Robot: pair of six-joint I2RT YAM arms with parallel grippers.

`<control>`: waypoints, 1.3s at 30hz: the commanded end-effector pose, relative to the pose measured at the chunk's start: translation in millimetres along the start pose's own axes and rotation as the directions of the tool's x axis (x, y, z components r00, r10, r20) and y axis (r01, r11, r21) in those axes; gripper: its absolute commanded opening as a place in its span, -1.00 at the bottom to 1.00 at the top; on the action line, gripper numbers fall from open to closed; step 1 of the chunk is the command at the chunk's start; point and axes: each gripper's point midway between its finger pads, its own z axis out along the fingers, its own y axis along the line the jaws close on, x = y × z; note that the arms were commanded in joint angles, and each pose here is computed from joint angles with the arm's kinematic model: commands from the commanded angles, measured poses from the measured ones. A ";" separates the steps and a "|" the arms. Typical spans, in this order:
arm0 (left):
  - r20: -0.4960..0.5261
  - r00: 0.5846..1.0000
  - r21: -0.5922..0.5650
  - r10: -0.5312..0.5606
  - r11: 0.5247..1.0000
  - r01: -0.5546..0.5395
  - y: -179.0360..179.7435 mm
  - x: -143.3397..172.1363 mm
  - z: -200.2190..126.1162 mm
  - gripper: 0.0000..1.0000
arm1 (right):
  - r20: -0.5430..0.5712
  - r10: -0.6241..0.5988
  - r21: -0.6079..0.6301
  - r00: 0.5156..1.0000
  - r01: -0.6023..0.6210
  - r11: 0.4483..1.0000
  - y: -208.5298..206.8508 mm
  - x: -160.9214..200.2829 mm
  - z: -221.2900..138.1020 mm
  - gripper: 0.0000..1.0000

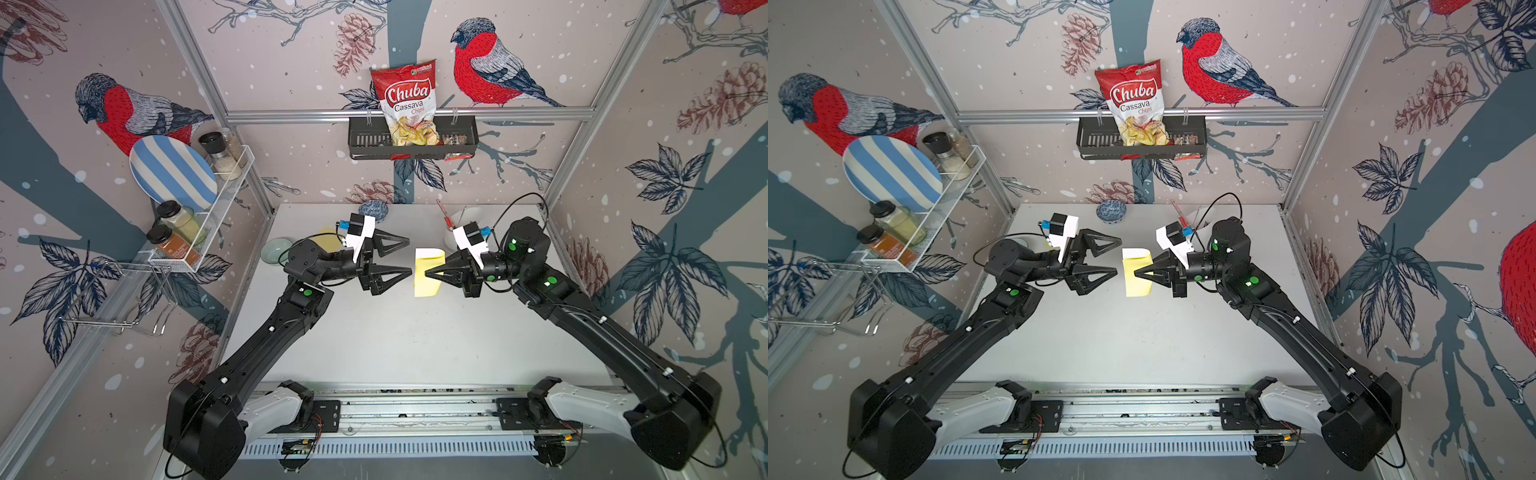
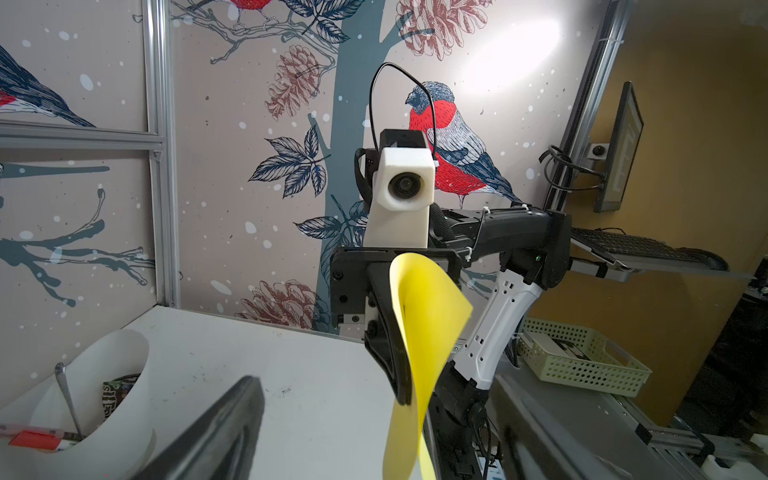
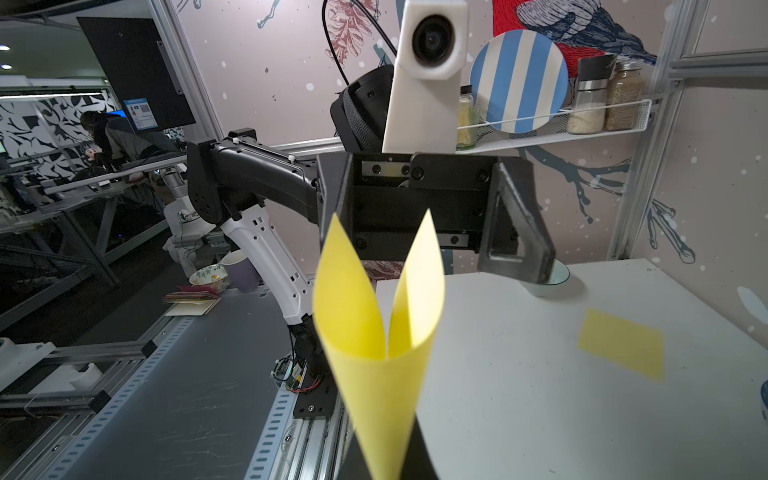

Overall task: Fold the square paper along the opposite sides
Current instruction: Fold the paper.

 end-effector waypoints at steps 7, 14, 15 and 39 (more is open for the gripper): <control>0.016 0.999 0.032 0.036 0.999 -0.037 -6.2 -8.0 9.5 0.74 | 0.002 -0.017 -0.015 1.000 0.017 1.000 -6.4 -0.6 9.1 -1.00; -0.029 0.999 0.002 0.036 0.999 -0.036 1.0 0.4 18.6 0.46 | 0.003 -0.007 0.003 1.000 0.007 1.000 -13.9 -1.4 14.2 -1.00; -0.031 0.999 0.000 0.037 0.999 -0.037 1.4 0.7 19.0 0.36 | 0.004 -0.007 0.003 1.000 0.007 1.000 -13.8 -1.9 14.6 -1.00; -0.023 0.998 -0.033 0.066 0.997 -0.067 0.0 -6.3 16.3 -0.74 | 0.001 -0.007 0.014 1.000 0.007 1.000 -15.4 0.5 15.8 -1.00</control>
